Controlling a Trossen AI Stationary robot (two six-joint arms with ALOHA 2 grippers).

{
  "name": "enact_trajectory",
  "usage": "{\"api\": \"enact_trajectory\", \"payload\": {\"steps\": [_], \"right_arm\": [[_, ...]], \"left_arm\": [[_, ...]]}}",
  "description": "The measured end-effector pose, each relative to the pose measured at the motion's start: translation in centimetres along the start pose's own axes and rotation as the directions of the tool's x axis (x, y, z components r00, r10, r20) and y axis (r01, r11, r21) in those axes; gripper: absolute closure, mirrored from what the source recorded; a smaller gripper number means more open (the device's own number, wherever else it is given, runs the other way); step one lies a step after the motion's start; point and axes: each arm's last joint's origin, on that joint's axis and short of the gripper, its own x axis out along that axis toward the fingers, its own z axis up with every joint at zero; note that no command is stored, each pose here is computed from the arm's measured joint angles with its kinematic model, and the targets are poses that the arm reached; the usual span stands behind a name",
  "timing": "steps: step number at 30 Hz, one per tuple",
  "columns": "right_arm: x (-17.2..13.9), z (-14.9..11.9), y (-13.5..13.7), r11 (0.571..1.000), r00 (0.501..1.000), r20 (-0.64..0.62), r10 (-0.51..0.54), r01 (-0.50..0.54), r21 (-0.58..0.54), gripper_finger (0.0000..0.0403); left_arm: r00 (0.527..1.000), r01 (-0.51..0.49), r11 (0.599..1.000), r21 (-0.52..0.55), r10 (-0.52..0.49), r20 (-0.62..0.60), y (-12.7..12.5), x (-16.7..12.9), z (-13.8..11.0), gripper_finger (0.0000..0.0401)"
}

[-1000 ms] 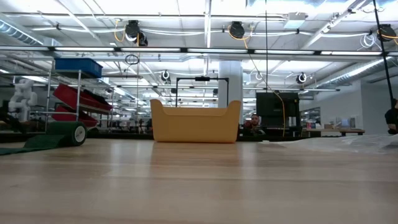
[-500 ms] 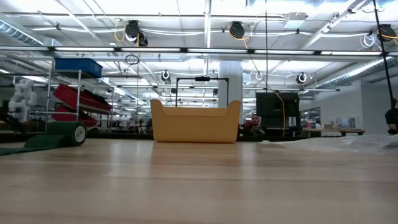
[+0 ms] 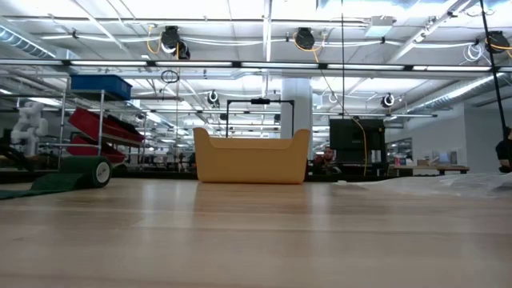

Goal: Roll bandage
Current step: Roll the red bandage

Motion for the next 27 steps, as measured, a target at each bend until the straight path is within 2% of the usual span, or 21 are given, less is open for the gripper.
{"api": "enact_trajectory", "payload": {"steps": [5, 11, 16, 21, 24, 27], "right_arm": [[0.2, -0.2, -0.2, 1.0, 1.0, -0.018, -0.002, 0.003, 0.007, 0.0383], [0.2, -0.3, -0.3, 1.0, 0.999, -0.032, -0.005, 0.004, -0.024, 0.0381], [-0.3, -0.1, -0.1, 0.993, 0.999, -0.046, 0.001, -0.006, -0.117, 0.0353], [-1.8, 0.7, -0.2, 0.977, 0.993, -0.121, 0.011, -0.036, -0.209, 0.0308], [-2.6, 0.9, -0.1, 0.955, 0.987, -0.16, 0.0, -0.048, -0.294, 0.0287], [-3.4, 1.1, 0.2, 0.909, 0.986, -0.156, -0.055, -0.015, -0.417, 0.0273]], "left_arm": [[1.0, 0.007, 1.0, 0.008, -0.007, -0.007, -0.1, 0.0, 0.0, 0.0379], [1.0, 0.007, 1.0, 0.001, -0.007, -0.008, -0.1, 0.0, 0.0, 0.0375], [1.0, 0.009, 1.0, -0.001, -0.009, -0.015, -0.2, 0.0, 0.0, 0.0375], [1.0, 0.003, 0.998, -0.062, -0.005, -0.02, -0.1, 0.1, -0.1, 0.0375], [1.0, -0.002, 0.993, -0.116, 0.0, -0.019, 0.0, 0.0, -0.1, 0.0375], [1.0, -0.004, 0.981, -0.193, 0.001, -0.018, 0.0, 0.0, 0.0, 0.0375]]}}
